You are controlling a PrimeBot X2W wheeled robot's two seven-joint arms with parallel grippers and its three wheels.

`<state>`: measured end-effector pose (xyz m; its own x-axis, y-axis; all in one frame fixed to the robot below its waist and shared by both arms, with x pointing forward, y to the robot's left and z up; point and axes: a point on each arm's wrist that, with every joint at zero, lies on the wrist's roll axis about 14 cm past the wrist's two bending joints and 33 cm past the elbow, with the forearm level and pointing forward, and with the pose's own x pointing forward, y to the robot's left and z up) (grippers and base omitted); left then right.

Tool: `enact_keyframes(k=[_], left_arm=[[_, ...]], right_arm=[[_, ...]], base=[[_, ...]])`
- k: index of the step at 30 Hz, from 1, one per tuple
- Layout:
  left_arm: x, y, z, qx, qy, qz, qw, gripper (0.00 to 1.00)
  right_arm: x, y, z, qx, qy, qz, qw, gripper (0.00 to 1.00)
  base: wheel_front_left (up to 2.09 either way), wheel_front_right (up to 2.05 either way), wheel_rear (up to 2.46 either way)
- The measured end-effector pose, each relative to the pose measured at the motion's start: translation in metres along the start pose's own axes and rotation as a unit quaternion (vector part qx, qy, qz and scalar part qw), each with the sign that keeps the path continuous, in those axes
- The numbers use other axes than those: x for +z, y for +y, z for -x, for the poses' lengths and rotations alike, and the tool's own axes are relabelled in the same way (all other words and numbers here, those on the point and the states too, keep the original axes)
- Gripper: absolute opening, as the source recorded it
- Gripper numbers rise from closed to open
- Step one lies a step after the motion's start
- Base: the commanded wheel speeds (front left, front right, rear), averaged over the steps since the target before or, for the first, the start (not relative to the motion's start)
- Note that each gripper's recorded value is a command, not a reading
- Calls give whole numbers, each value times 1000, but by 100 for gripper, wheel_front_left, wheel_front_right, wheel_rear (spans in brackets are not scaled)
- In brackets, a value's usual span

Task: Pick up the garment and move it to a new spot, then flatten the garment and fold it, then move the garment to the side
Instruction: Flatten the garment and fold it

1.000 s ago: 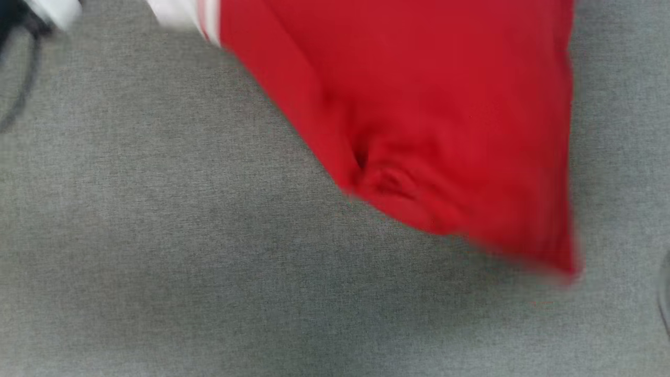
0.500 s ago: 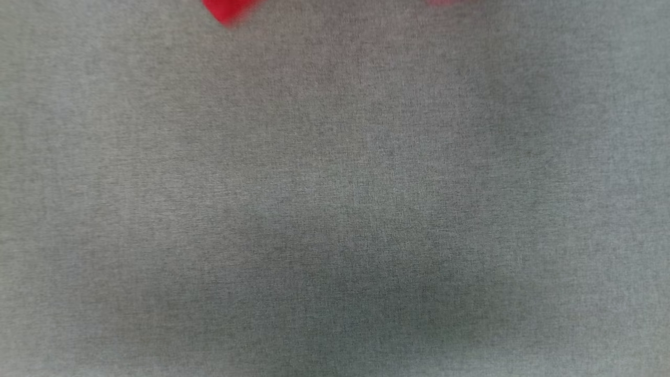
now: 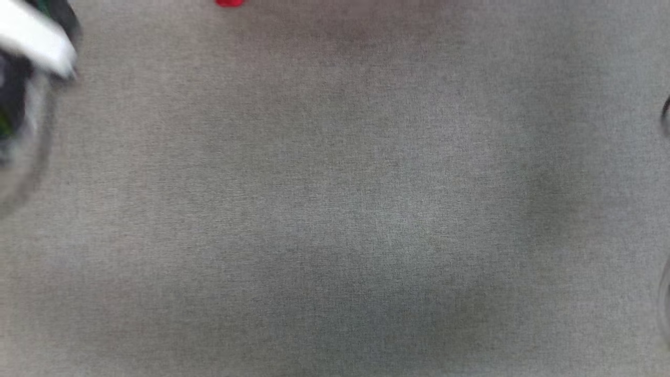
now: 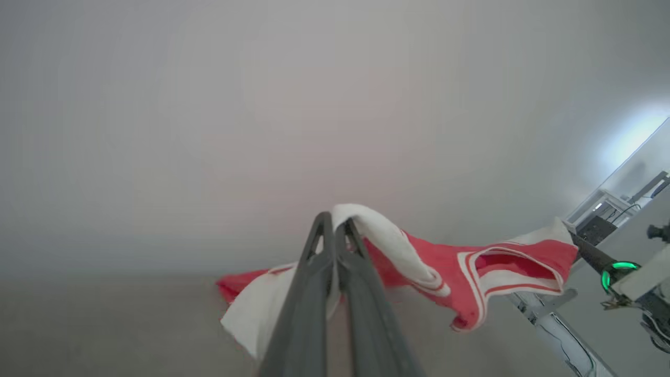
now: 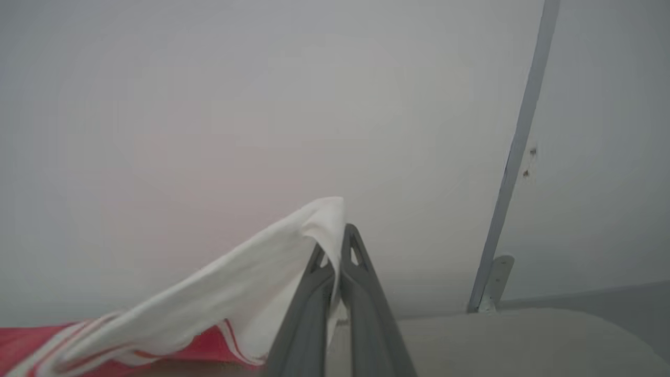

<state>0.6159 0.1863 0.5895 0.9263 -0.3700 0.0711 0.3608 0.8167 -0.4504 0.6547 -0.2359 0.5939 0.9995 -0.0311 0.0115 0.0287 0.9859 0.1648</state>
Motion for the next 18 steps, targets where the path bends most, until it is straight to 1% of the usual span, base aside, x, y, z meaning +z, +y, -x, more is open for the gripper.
enact_keyframes(k=[3,6,8,11,13,18], left_arm=[[-42,1,34,9,47,40,998,0],[-79,-4,72,13,89,70,993,0],[-103,-2,102,23,123,76,989,0],[-126,-4,135,41,144,105,983,0],[-138,-11,156,43,157,120,979,0],[-156,-19,199,61,175,153,971,0]], right_arm=[[-49,-7,29,9,62,-2,998,0],[-90,-15,67,19,118,-12,993,0],[-109,-22,95,23,151,-15,988,0],[-127,-32,136,26,191,-24,981,0],[-136,-37,162,26,217,-29,976,0],[-146,-38,217,30,270,-38,962,0]], base=[[0,0,0],[0,0,0],[0,0,0],[0,0,0],[0,0,0],[0,0,0]])
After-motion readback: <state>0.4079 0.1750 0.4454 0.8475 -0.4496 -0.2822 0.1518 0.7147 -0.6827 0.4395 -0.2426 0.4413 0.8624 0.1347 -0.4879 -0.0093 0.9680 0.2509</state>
